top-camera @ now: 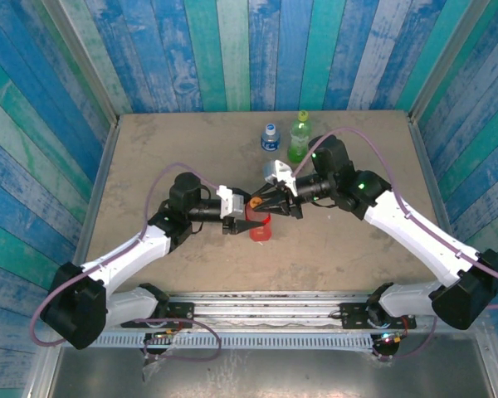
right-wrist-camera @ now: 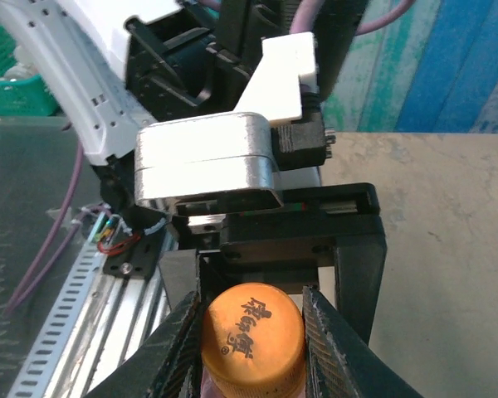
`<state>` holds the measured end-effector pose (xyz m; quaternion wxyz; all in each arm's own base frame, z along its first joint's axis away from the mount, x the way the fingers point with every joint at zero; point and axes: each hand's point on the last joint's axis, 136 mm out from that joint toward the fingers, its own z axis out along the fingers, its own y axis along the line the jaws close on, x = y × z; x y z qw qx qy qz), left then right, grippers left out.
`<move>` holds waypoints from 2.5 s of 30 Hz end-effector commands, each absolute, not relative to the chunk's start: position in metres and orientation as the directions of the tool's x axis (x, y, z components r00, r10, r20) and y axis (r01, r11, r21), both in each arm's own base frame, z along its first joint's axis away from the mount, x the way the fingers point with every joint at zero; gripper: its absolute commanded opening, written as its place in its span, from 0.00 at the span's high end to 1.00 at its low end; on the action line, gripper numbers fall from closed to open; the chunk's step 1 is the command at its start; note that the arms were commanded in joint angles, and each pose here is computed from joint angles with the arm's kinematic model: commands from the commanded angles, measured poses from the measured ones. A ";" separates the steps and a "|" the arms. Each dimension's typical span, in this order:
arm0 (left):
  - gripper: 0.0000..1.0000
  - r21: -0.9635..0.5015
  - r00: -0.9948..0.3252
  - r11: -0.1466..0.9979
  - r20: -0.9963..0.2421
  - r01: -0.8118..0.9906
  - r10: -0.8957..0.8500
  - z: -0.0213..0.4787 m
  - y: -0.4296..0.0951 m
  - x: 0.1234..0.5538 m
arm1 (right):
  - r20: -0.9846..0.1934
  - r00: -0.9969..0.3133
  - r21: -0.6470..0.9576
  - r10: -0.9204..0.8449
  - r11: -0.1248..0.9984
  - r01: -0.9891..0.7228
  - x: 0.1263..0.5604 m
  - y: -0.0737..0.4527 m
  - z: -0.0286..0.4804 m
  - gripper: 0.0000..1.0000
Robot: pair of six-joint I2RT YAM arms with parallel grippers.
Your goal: Screw on the bottle caps
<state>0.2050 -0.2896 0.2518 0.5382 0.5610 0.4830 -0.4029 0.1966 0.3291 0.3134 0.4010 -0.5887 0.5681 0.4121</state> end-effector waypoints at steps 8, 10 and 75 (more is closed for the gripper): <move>0.44 0.077 0.157 0.658 -0.986 0.749 -0.063 0.305 -0.257 0.317 | -0.901 -0.276 -0.083 -0.334 0.759 -0.646 0.318 0.303 0.261 0.92; 0.45 0.038 0.126 0.711 -0.989 0.703 -0.072 0.299 -0.252 0.332 | -0.907 -0.318 -0.068 -0.276 0.842 -0.535 0.329 0.295 0.253 0.93; 0.46 0.067 0.090 0.765 -0.996 0.641 0.012 0.278 -0.254 0.361 | -0.905 -0.401 0.005 -0.145 0.937 -0.349 0.346 0.266 0.269 0.99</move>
